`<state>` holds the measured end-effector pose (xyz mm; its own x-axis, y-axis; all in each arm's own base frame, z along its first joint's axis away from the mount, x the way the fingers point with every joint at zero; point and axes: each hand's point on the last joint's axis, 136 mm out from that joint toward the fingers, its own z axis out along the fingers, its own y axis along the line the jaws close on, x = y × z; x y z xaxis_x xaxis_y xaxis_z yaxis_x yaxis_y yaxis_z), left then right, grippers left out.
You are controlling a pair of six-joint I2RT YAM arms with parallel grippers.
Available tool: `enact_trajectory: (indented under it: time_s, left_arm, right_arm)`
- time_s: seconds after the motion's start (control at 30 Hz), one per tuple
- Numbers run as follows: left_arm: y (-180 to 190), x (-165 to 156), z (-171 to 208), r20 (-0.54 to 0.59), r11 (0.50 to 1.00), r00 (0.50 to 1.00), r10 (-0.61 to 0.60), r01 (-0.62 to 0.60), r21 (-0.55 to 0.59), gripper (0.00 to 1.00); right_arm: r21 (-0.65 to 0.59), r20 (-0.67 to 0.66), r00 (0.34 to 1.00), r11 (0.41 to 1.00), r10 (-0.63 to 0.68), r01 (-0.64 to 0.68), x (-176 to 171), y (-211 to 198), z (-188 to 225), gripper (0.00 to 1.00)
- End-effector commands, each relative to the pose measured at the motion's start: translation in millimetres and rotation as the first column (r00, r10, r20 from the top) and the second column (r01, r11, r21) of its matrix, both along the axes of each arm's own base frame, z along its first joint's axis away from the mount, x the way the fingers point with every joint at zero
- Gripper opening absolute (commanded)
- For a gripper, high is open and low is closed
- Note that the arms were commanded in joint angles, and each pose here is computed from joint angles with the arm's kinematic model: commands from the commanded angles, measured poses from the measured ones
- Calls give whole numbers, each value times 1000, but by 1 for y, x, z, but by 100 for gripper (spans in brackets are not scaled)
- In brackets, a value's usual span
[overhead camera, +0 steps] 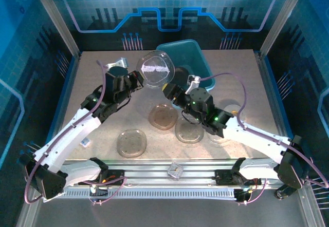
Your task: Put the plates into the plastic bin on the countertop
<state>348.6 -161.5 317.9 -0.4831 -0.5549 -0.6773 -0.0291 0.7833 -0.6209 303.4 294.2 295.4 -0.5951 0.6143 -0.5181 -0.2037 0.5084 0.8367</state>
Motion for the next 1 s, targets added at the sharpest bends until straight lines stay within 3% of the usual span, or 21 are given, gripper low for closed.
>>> enact_trajectory:
  time_s: [0.0, 0.97]
  left_arm:
    - [-5, -1, 13, 49, 999, 999, 15, -13, -30, 0]
    - [-35, -8, 18, 104, 999, 994, -35, 31, 39, 0]
  right_arm:
    - [63, 24, 999, 997, -44, 42, 10, -8, 11, 54]
    - [180, -47, 998, 982, -48, 55, 26, -12, -6, 8]
